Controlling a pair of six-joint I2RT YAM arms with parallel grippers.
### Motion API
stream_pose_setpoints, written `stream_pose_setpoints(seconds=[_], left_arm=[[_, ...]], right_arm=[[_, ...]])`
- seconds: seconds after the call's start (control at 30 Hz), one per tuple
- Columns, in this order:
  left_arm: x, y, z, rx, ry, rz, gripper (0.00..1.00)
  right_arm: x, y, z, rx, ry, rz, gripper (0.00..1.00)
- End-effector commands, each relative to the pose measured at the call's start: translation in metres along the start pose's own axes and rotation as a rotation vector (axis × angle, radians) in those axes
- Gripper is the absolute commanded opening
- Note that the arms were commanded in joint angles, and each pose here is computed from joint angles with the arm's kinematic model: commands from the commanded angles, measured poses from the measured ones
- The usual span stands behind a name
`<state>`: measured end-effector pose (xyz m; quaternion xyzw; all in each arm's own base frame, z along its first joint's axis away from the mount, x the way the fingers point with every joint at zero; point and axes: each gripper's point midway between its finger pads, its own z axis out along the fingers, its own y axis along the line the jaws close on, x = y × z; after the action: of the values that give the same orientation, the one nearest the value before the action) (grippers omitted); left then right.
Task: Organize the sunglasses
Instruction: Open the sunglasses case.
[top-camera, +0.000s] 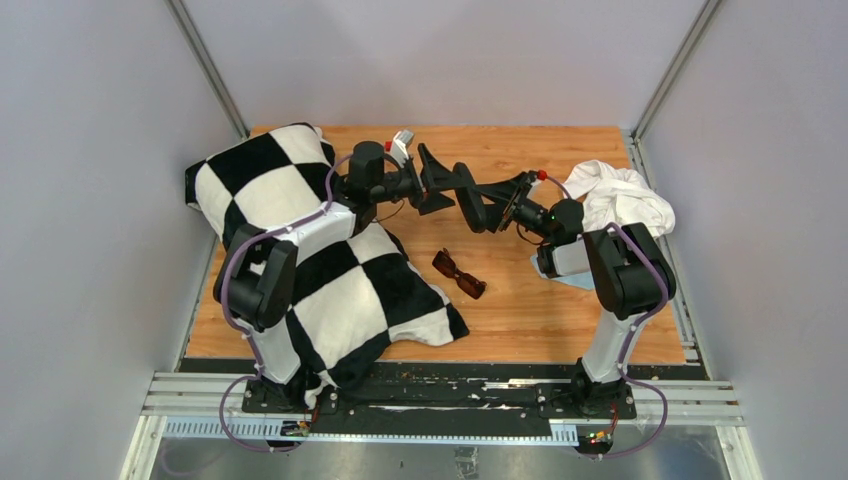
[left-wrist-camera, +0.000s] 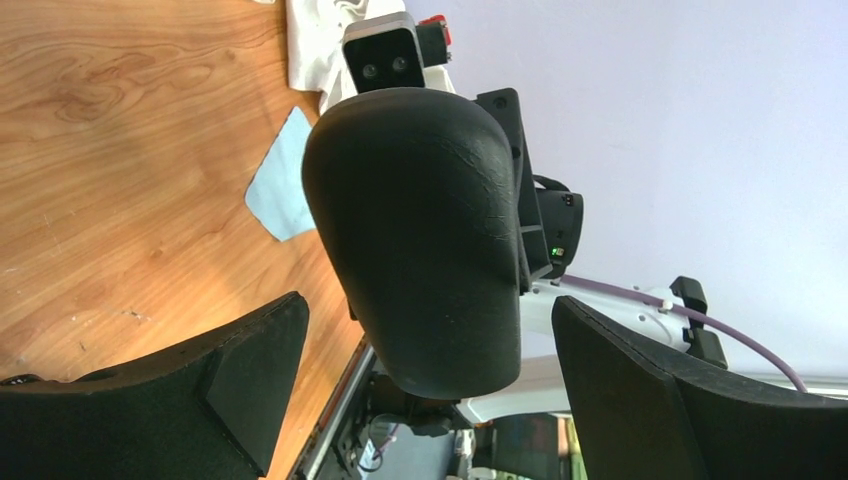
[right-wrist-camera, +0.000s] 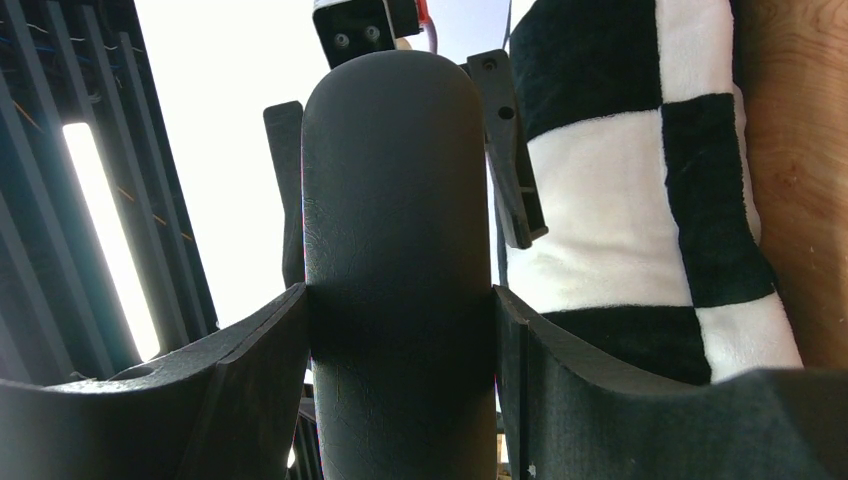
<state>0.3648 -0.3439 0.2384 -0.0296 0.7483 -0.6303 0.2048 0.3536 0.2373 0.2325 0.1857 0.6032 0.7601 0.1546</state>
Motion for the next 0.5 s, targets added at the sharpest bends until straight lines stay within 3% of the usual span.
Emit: stream_pose_setpoints(seconds=[0.0, 0.47], left_arm=[[0.0016, 0.0027, 0.0072, 0.001, 0.007, -0.006, 0.95], [-0.0008, -0.0021, 0.0158, 0.007, 0.002, -0.017, 0.85]], right_arm=[[0.0066, 0.0181, -0.0043, -0.050, 0.015, -0.073, 0.27], [0.0095, 0.0150, -0.0053, -0.043, 0.017, -0.070, 0.27]])
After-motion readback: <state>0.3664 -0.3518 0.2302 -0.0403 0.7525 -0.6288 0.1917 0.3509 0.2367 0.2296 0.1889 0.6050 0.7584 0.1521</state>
